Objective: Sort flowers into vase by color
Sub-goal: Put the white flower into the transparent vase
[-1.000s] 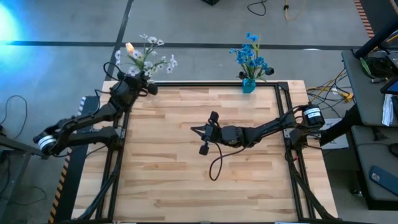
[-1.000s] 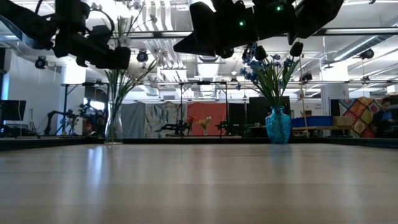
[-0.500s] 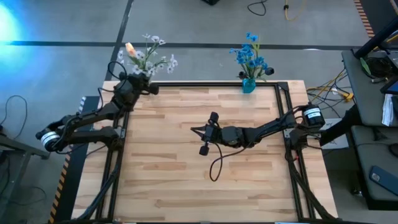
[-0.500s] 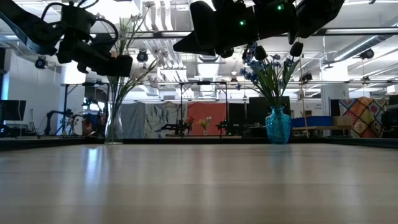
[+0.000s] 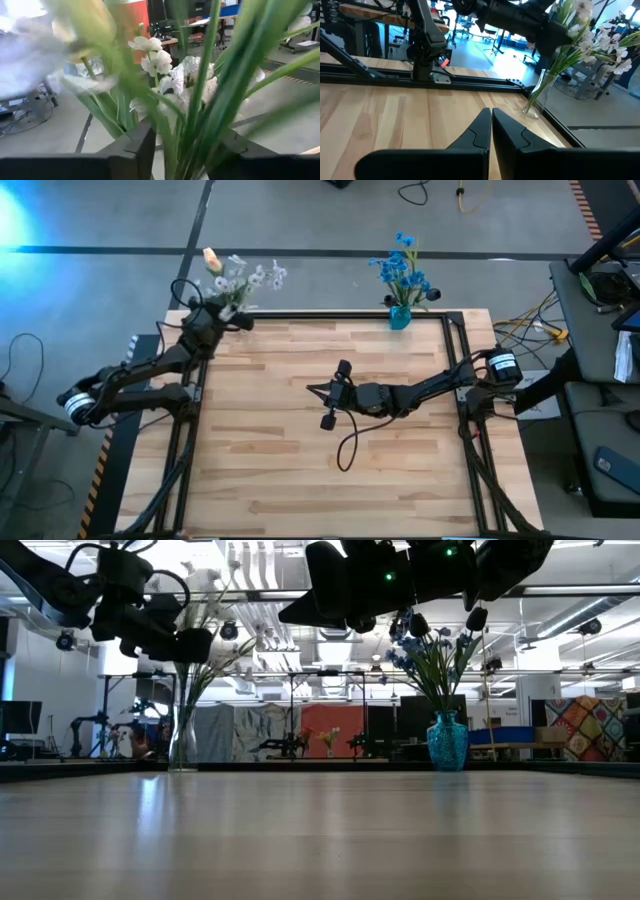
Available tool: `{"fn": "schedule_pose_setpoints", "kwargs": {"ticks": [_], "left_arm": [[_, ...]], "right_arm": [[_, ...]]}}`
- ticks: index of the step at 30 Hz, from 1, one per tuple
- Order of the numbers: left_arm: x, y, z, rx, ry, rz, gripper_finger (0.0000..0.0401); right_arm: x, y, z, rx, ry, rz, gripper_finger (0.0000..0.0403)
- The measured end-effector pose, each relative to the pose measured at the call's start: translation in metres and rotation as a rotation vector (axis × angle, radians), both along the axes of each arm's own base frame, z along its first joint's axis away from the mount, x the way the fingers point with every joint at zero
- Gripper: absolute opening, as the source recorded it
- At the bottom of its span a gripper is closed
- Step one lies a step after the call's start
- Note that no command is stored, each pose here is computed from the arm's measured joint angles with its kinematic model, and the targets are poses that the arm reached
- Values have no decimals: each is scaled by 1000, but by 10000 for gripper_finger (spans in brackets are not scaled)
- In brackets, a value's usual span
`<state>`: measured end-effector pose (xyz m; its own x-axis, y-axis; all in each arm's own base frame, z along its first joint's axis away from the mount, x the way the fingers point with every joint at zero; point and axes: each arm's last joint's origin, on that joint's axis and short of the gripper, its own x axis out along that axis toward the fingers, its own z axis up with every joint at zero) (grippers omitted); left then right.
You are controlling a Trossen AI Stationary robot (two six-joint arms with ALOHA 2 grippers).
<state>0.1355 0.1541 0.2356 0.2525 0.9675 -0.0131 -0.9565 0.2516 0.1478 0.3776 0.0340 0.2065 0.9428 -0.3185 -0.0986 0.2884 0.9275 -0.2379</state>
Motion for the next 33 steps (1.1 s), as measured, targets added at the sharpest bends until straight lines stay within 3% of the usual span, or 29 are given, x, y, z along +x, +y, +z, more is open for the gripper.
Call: {"fn": "schedule_pose_setpoints", "kwargs": {"ticks": [5,13,25,33], "left_arm": [[-4,-3,4,3,-3,1,138],[-9,-9,10,20,-1,2,136],[-8,-7,-5,-91,116,21,136],[-11,-9,14,-124,196,50,178]], "right_arm": [[0,0,0,0,0,0,9],[0,0,0,0,0,0,9],[0,0,1,4,-8,1,9],[0,0,1,2,-8,3,9]]}}
